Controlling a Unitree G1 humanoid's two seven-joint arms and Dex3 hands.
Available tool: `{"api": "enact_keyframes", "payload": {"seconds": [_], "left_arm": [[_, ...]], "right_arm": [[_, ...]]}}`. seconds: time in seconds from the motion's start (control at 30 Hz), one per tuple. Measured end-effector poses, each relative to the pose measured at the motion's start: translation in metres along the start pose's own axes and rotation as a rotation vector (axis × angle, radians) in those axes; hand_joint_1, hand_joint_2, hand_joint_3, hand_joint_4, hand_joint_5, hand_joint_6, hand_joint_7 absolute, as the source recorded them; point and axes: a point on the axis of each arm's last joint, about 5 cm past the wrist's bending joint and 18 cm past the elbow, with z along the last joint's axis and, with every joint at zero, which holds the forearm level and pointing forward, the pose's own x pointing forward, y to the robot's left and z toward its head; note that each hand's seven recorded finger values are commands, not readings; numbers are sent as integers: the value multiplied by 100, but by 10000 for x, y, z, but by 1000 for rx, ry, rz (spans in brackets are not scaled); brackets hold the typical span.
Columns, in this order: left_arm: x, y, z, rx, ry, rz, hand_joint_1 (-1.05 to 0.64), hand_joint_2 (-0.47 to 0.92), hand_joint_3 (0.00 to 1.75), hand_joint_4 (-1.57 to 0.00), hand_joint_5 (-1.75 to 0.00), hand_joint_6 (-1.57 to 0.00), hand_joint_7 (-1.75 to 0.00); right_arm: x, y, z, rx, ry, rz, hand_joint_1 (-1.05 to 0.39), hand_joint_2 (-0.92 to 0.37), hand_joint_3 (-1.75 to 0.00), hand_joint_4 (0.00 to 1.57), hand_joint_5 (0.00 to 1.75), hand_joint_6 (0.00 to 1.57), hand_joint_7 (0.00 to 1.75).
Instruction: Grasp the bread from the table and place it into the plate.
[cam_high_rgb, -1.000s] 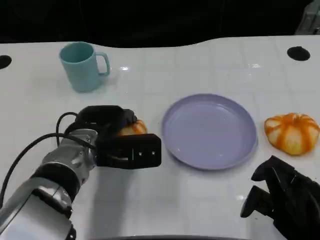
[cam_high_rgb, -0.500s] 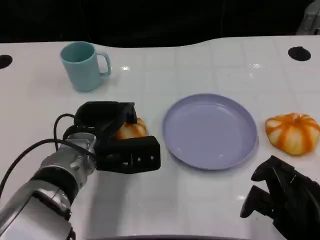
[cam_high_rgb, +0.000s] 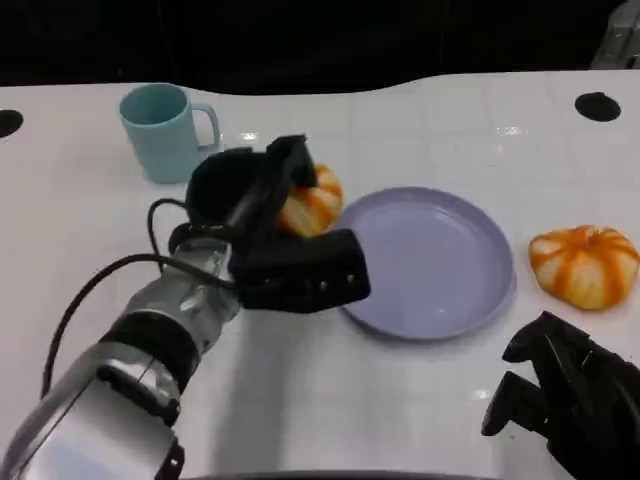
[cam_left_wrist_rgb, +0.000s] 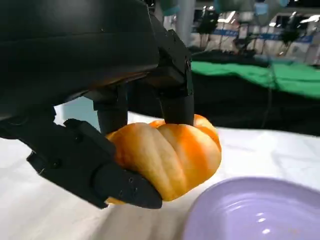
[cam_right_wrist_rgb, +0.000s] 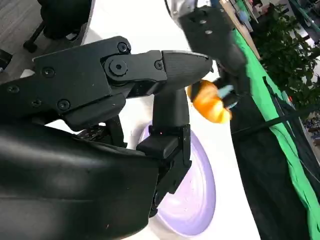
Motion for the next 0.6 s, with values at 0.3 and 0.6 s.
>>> {"api": "enact_keyframes", "payload": {"seconds": [0.3, 0.6], "left_arm": [[112, 30, 309, -55, -113, 4, -20, 63, 61, -94, -175, -80, -138], [142, -16, 605, -88, -238, -66, -25, 54, 88, -99, -175, -88, -91]], "right_arm": [[2, 0, 1, -4, 1, 1, -50, -92, -33, 66, 175, 50, 165], [3, 0, -1, -7, -3, 3, -50, -92, -33, 67, 175, 51, 164]]}}
